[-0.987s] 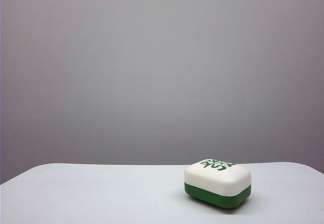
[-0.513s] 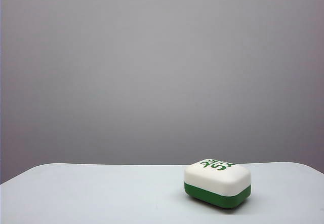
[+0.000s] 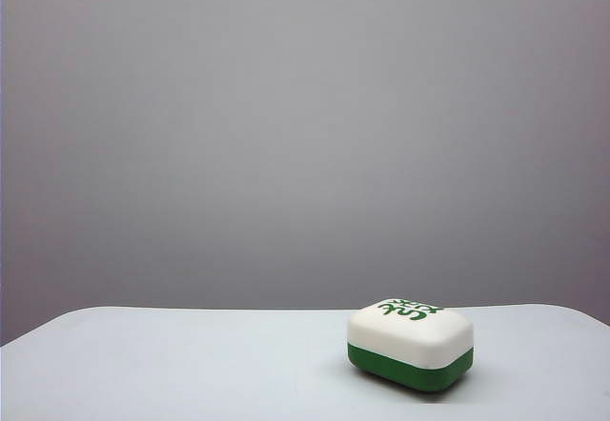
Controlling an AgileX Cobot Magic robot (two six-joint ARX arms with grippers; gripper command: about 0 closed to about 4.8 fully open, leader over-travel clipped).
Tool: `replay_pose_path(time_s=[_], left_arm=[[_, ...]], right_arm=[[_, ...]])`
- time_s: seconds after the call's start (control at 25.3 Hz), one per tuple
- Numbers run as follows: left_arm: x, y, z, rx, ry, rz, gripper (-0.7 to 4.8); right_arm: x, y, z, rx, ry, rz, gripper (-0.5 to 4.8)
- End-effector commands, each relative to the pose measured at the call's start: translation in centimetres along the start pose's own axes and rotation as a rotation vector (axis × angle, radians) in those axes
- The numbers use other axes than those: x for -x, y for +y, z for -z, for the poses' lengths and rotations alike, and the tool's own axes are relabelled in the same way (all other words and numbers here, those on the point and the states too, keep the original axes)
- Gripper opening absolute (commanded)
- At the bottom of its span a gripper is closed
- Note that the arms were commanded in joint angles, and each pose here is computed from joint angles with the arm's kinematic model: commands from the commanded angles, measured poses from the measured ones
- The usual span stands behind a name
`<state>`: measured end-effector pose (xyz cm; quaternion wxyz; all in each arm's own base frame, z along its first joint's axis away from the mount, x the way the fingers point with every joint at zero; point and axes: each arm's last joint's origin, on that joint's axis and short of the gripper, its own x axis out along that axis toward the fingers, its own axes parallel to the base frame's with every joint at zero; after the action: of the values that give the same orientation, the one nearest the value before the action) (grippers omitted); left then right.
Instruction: Pick up the foam mahjong on the table and turn it over.
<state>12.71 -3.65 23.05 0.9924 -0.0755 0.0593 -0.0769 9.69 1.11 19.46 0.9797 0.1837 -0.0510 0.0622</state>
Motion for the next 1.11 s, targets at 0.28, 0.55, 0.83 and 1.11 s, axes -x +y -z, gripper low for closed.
replay_pose_path(time_s=[0.28,0.55,0.83,1.11], left_arm=[[-6.3,-2.4,-6.0,-0.196,0.118,0.129,-0.05],[-7.3,-3.0,-8.1,-0.264,0.135,0.159,-0.05],[-7.1,-3.7,-7.6,-0.337,0.171,0.43,-0.05],[-6.5,-3.4,-4.6,-0.3,0.35,0.532,-0.05]], right_arm=[[-4.5,2.9,-7.0,0.159,0.104,-0.038,0.91],[-14.5,4.1,-7.6,0.205,0.426,-0.271,1.42],[-22.7,2.5,-1.9,0.148,0.684,-0.381,2.29],[-23.8,-0.5,5.3,0.176,0.954,-0.366,2.35]])
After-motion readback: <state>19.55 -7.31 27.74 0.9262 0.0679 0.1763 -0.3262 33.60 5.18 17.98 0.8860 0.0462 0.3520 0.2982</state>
